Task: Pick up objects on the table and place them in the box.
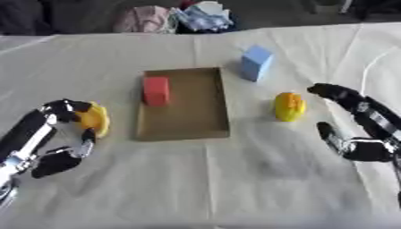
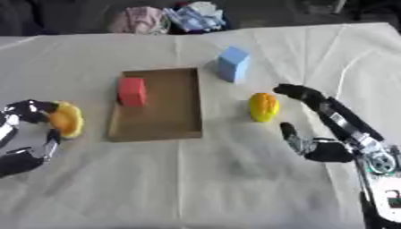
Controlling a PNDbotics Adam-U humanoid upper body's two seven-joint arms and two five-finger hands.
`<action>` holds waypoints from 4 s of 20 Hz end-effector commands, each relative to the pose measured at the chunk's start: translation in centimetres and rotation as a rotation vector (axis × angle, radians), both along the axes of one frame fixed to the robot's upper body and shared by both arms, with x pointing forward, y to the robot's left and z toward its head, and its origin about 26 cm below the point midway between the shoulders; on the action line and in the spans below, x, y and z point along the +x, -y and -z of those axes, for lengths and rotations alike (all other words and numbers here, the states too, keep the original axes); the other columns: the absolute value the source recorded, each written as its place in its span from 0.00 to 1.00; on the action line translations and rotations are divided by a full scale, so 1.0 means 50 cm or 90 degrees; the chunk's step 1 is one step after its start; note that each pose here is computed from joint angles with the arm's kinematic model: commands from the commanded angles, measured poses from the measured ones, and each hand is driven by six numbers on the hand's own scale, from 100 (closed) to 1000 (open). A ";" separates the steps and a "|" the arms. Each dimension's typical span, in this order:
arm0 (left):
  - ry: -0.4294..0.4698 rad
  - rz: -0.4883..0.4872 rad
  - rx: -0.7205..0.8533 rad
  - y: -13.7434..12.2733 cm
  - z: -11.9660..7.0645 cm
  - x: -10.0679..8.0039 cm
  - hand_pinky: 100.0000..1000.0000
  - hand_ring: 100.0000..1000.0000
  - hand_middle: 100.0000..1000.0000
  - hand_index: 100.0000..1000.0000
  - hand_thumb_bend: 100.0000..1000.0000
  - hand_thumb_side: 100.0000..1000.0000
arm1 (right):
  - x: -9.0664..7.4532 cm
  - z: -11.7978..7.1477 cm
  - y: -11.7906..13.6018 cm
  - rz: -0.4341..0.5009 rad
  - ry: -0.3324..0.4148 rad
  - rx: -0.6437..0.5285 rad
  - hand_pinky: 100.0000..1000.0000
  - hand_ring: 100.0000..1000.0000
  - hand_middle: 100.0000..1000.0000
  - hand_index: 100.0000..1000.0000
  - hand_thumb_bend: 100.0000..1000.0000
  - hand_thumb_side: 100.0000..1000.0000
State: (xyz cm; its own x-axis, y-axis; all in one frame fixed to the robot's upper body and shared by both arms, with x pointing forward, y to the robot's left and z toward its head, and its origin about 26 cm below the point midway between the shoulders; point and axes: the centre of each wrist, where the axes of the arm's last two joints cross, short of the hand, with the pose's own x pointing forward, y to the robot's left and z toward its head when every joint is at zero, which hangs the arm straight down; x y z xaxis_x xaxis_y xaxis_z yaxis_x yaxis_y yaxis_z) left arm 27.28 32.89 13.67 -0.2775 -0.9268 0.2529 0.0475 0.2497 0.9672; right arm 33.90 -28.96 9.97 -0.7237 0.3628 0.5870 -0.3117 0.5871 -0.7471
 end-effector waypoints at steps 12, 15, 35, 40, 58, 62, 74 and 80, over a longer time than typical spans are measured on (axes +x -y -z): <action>-0.062 -0.006 0.242 -0.060 -0.138 0.045 0.71 0.69 0.73 0.85 0.13 0.31 | 0.002 -0.009 -0.001 -0.007 0.008 0.001 0.97 0.95 0.87 0.97 0.00 0.26; -0.093 -0.001 0.262 -0.061 -0.132 0.059 0.71 0.70 0.74 0.85 0.16 0.33 | 0.003 -0.008 -0.001 -0.008 0.006 0.003 0.97 0.95 0.87 0.97 0.00 0.26; -0.113 -0.023 0.298 -0.071 -0.060 0.128 0.71 0.70 0.75 0.85 0.23 0.28 | 0.004 -0.009 -0.006 -0.018 0.005 0.005 0.97 0.95 0.87 0.97 0.00 0.25; -0.108 -0.022 0.301 -0.069 -0.047 0.135 0.71 0.70 0.75 0.85 0.24 0.30 | 0.004 -0.009 -0.006 -0.020 0.004 0.005 0.97 0.95 0.87 0.96 0.00 0.25; -0.140 0.012 0.318 -0.062 -0.002 0.134 0.53 0.46 0.50 0.70 0.29 0.05 | 0.005 -0.009 -0.008 -0.023 0.003 0.005 0.97 0.94 0.87 0.96 0.00 0.26; -0.103 0.021 0.324 -0.053 -0.014 0.129 0.38 0.29 0.31 0.55 0.29 0.02 | 0.005 -0.008 -0.008 -0.023 0.003 0.005 0.97 0.94 0.87 0.96 0.00 0.25; 0.012 0.054 0.281 -0.014 -0.090 0.099 0.23 0.13 0.13 0.40 0.16 0.00 | 0.005 -0.007 -0.006 -0.020 0.002 0.006 0.97 0.94 0.87 0.96 0.00 0.25; 0.084 0.085 0.236 0.025 -0.174 0.085 0.22 0.12 0.12 0.39 0.09 0.00 | 0.005 -0.006 -0.006 -0.021 0.001 0.006 0.97 0.94 0.87 0.96 0.00 0.25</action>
